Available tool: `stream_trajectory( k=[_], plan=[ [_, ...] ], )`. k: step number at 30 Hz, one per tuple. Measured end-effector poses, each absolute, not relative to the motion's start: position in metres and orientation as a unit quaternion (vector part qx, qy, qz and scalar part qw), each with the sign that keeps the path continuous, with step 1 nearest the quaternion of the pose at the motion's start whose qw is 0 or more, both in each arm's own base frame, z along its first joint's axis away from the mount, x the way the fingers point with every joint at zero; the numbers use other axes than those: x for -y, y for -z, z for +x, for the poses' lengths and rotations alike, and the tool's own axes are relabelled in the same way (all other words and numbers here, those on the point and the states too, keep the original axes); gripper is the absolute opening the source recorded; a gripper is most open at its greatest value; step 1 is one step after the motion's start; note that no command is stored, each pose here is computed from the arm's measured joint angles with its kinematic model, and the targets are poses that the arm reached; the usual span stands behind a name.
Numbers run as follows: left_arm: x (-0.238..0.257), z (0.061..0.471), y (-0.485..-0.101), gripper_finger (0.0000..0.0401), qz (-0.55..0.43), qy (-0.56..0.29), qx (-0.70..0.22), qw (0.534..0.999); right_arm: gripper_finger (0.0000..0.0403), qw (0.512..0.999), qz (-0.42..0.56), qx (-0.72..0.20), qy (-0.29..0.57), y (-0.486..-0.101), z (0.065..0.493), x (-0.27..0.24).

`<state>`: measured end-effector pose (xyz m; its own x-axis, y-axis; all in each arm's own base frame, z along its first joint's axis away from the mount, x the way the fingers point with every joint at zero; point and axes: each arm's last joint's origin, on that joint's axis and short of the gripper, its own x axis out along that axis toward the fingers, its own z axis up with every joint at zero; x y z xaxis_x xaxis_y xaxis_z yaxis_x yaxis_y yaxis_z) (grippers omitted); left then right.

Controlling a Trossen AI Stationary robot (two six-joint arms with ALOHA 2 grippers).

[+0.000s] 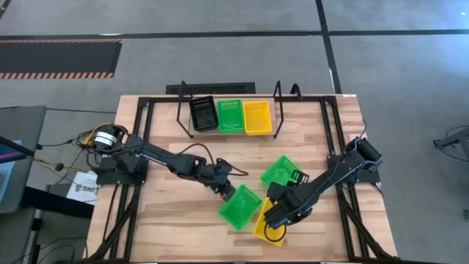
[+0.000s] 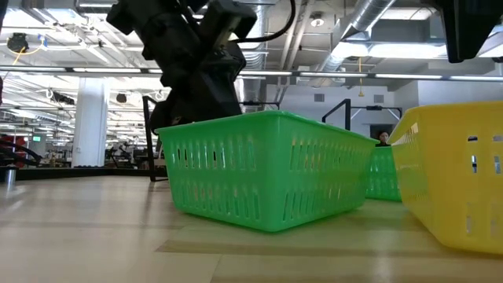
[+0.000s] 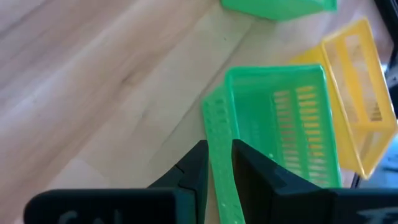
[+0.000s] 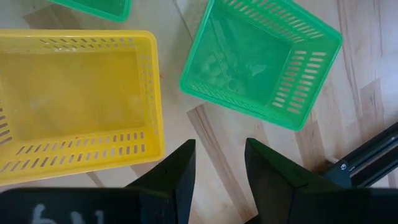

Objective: Stack baskets on shelf by color
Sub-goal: Stack the top green bin on top of the green bin on the shelf

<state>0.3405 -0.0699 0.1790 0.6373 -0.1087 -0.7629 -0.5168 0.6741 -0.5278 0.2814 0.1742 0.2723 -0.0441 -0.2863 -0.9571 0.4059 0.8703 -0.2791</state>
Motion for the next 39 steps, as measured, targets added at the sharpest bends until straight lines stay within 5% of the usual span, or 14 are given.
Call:
stream_trajectory(
  k=[17,39],
  plan=[
    [0.083,0.337,-0.178,0.0128,-0.367,-0.079,-0.434,0.819,0.0153,0.690,0.045,-0.678,0.252,-0.272,0.282,-0.173],
    [0.083,0.341,-0.179,0.0133,-0.381,-0.082,-0.415,0.822,0.0154,0.681,0.000,-0.696,0.226,-0.267,0.291,-0.153]
  ],
)
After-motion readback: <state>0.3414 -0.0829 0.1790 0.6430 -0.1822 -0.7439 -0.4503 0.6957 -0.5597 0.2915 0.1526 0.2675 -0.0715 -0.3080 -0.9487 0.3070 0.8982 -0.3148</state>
